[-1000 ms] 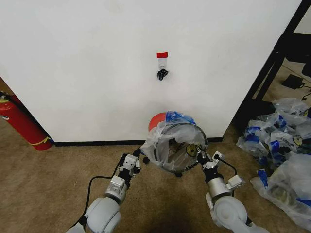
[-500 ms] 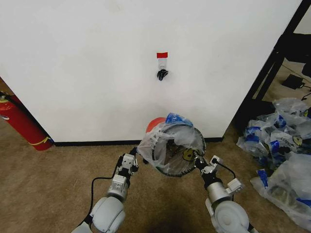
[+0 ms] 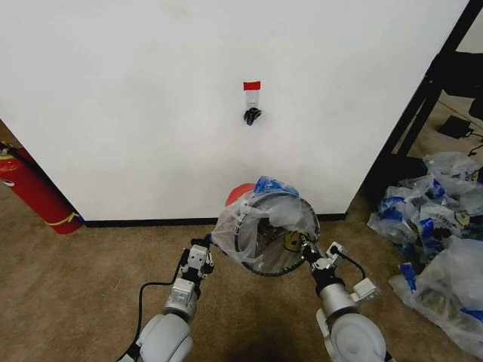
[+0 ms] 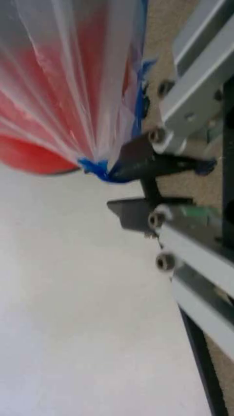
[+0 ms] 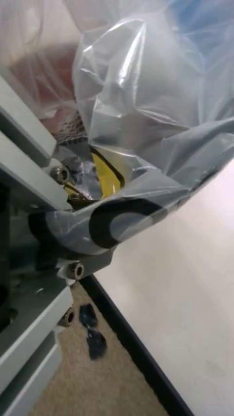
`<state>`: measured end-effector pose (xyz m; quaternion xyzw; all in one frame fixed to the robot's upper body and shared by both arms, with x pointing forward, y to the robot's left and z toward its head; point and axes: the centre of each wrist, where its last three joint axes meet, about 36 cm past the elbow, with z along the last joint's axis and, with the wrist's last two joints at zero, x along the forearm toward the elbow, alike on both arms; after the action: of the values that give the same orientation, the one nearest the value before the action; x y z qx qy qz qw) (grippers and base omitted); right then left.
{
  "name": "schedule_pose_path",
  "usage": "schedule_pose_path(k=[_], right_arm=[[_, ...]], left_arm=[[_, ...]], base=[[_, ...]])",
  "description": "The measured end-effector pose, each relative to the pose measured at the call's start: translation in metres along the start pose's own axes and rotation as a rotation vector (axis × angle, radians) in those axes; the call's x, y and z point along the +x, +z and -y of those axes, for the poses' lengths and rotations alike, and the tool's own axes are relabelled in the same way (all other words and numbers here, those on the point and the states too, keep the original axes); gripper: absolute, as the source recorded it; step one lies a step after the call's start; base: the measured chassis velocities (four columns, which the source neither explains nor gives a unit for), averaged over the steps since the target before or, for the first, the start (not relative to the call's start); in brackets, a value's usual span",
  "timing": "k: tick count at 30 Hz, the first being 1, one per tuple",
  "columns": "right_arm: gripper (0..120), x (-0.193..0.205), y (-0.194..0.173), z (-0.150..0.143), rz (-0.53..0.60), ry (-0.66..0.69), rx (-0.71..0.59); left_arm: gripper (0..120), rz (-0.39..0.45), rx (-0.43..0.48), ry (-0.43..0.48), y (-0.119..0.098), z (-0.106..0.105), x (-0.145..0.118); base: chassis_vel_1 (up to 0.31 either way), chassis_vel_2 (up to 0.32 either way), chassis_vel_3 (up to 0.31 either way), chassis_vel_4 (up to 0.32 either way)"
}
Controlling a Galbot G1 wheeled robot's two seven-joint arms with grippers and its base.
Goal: Pick up the garbage bag from the wall and place it over the trash bin.
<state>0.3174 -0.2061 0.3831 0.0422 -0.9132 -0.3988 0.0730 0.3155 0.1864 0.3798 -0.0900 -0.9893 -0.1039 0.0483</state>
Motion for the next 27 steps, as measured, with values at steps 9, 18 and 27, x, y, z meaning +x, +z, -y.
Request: schedule_pose_path(k=[9,18,27], right_arm=[[0,-0.024,0.017,0.001,0.048,0.089,-0.027],[0,-0.028,0.030,-0.003,-0.016,0.179,0.033],[0,-0.026,0.034,-0.003,-0.063,0.144,0.097]], left_arm=[[49,0.005,-0.025,-0.006,0.001,-0.006,0.021],[84,0.079,0.048,-0.046,-0.042,0.018,0.065],[100,0.135,0.267,0.107,-0.101,0.042,0.094]], base=[[0.000,0.000,0.000,0.000],[0.000,0.000,0.000,0.000],[0.000,0.000,0.000,0.000]])
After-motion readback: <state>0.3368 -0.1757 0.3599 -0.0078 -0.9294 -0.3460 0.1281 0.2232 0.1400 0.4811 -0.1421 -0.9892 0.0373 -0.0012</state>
